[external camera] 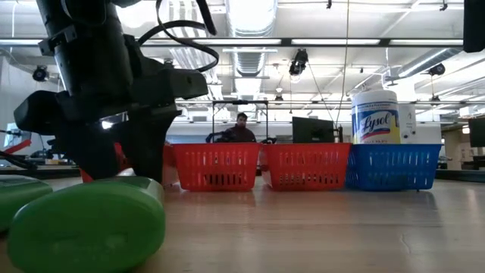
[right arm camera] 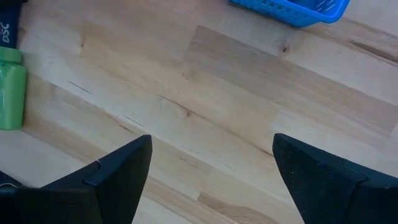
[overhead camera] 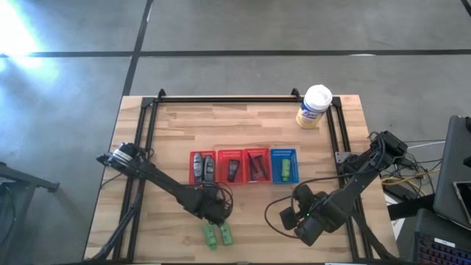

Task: Pick & Place Travel size toiletries
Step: Put the blue shave cream into the middle red bin

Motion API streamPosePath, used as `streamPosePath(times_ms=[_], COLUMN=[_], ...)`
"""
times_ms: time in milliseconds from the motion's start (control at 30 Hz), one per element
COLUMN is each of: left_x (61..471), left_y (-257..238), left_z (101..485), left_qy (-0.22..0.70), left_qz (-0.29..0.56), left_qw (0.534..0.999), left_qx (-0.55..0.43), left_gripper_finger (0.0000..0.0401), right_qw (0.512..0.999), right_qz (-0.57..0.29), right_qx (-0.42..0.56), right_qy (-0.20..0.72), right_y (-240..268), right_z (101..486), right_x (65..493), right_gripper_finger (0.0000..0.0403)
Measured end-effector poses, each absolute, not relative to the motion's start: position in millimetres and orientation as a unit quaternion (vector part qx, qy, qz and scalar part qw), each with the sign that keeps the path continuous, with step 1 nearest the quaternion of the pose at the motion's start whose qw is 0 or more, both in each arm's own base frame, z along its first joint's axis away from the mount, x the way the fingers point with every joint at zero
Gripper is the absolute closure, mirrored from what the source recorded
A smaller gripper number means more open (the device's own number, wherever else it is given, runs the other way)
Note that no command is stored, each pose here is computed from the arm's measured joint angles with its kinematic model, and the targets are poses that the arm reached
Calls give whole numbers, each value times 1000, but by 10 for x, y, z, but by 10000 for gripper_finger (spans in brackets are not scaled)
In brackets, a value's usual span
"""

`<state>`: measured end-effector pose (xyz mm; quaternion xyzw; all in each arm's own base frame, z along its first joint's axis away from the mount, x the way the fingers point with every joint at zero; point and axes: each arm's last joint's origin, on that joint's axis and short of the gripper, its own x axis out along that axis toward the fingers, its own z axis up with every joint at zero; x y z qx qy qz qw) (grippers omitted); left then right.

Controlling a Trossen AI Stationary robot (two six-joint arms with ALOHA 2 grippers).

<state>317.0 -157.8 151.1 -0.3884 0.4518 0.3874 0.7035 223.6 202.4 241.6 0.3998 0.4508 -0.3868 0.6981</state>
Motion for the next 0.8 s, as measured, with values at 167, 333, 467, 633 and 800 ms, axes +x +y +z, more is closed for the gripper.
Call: streamPosePath(times_ms=[167, 333, 467, 633, 800], left_x=[3174, 3234, 3321, 3461, 3664], left_y=[-1570, -1594, -1643, -1610, -1206], left_z=[1563, 1724, 2010, 2468, 2750], left_qy=[449, 438, 423, 357, 310], left_qz=[371, 350, 311, 291, 333], left_qw=[718, 733, 756, 803, 824], left_qx=[-381, -385, -390, -379, -338], left_gripper_finger=[224, 271, 270, 264, 265], right_qw=[698, 697, 697, 696, 695], right_qz=[-388, -390, -391, -393, -396], right_qx=[399, 398, 397, 395, 396], right_qy=[451, 451, 451, 452, 452], right_y=[2020, 2016, 2014, 2006, 2003], right_z=[2404, 2392, 2383, 2366, 2354], right_x=[2232, 2228, 2225, 2217, 2213], right_gripper_finger=[70, 59, 54, 60, 75])
